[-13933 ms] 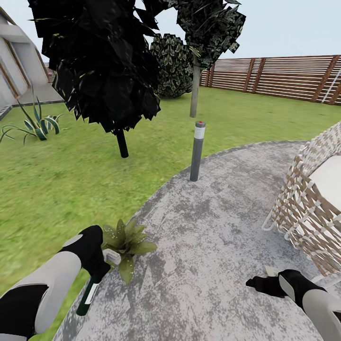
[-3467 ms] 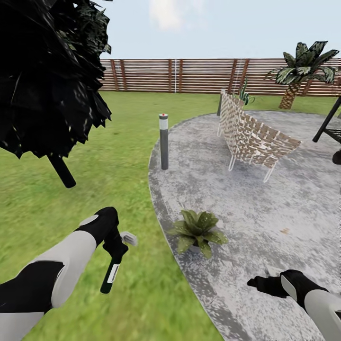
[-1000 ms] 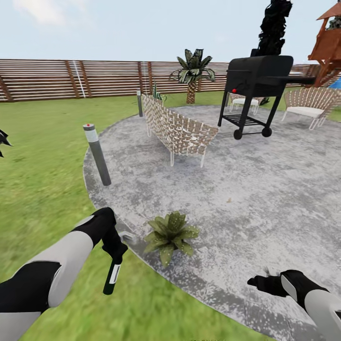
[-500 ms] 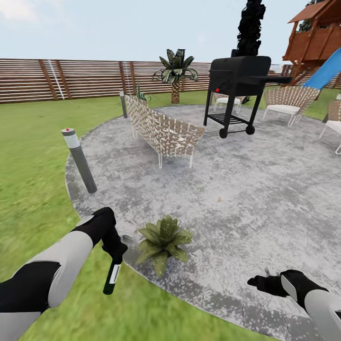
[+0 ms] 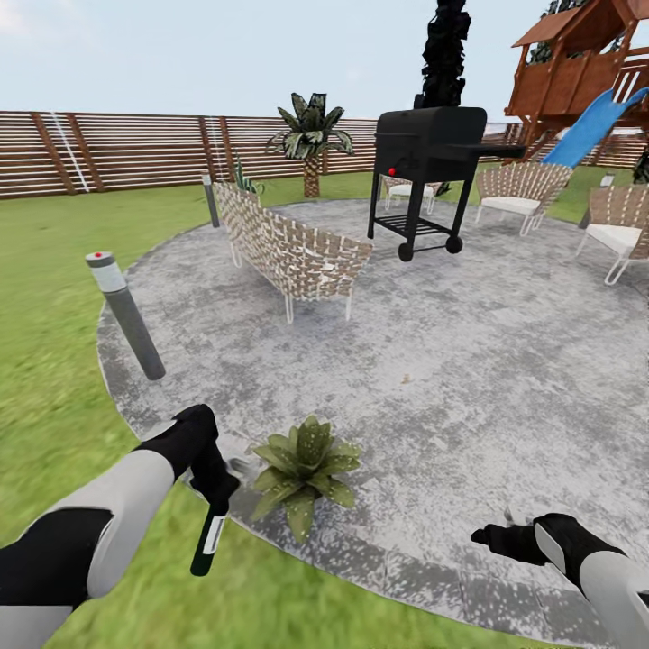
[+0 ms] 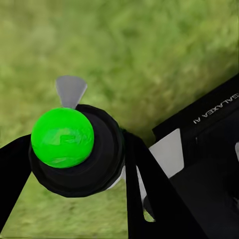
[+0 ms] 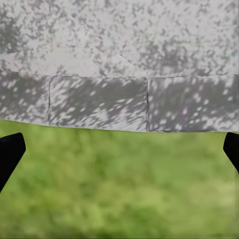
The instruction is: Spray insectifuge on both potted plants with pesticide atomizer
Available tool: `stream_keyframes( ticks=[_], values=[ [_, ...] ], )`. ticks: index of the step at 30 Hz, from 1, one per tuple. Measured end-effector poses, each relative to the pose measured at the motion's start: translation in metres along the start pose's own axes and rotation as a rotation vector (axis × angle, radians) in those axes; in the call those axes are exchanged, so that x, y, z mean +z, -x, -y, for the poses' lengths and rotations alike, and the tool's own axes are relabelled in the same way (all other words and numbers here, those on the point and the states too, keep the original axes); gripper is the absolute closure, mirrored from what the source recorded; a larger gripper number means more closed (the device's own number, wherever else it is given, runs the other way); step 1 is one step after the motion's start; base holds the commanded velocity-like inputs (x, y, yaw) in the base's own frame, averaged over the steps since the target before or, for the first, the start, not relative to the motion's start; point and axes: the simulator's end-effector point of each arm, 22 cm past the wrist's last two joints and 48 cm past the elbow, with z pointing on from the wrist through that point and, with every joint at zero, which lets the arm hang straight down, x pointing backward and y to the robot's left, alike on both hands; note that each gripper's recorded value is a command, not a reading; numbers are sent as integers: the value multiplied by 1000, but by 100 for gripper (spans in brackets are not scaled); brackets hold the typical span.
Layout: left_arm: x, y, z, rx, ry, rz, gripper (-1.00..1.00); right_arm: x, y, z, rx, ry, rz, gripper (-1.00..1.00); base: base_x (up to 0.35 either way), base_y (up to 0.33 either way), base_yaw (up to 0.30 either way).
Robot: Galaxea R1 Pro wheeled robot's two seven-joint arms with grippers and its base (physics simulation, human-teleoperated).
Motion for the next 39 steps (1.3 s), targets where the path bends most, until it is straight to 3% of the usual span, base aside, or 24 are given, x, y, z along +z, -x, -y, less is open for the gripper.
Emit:
stream_keyframes(
  ticks=[10, 17, 26, 39],
  values=[
    [-2, -3, -6, -10, 6, 3, 100, 0, 0, 0, -1, 0, 1, -100, 0, 146, -14],
    [-2, -2, -6, -10, 6, 3, 100, 0, 0, 0, 0, 0, 1, -100, 0, 238, -251],
    [-5, 0, -8, -9, 16, 9, 100, 0, 0, 0, 0, 0, 1, -100, 8, 32, -245],
    [-12, 4, -13, -2, 39, 24, 100, 1, -1, -4, -1, 8, -3, -100, 208, 175, -15]
  ],
)
